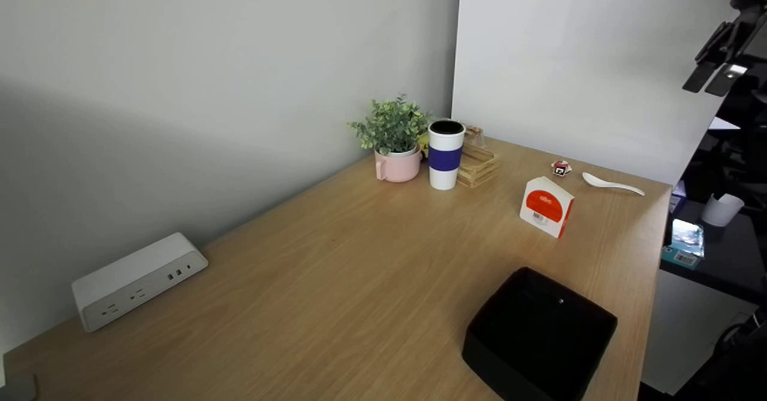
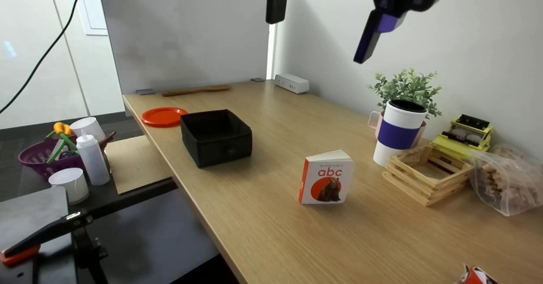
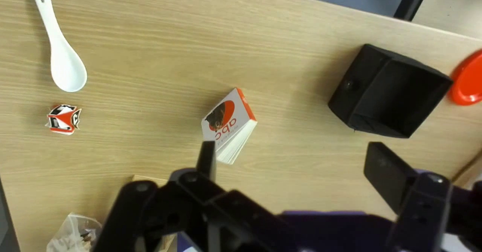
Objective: Put the book in the black box
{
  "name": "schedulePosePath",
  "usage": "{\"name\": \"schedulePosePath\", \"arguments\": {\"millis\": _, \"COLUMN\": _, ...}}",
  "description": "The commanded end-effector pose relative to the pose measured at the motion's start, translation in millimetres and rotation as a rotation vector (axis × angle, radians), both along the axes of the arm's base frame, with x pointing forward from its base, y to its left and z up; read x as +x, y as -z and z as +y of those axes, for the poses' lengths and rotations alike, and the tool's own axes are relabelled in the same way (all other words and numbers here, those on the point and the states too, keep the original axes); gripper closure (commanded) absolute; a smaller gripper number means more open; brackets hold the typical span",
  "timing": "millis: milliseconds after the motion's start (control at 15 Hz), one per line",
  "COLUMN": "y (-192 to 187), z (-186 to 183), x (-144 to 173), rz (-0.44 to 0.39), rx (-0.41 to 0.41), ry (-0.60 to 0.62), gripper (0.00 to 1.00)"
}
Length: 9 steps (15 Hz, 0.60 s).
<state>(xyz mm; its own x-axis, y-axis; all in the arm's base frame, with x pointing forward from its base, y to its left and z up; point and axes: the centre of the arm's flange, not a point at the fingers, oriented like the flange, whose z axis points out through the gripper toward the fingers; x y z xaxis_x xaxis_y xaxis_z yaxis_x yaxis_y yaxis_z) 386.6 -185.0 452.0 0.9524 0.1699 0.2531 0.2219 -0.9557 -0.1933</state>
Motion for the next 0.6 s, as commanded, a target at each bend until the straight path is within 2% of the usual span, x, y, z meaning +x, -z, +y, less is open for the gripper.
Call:
{"name": "schedulePosePath", "arguments": {"millis": 0, "y": 9, "z": -15, "x": 29, "rz": 0.007, "rx": 0.032, "ry": 0.059, "gripper": 0.00}}
{"name": "schedulePosePath", "arguments": {"millis": 67, "y": 4, "z": -3, "x": 9, "rz": -0.002, "rx": 0.019, "ry": 0.032, "gripper": 0.00}}
{"name": "schedulePosePath", "arguments": {"millis": 333, "y": 4, "z": -3, "x": 12, "rz": 0.001, "rx": 0.019, "ry": 0.032, "gripper": 0.00}}
{"name": "schedulePosePath", "arguments": {"millis": 533, "y": 3, "z": -14, "x": 5, "rz": 0.041, "rx": 0.053, "ry": 0.109, "gripper": 0.00}}
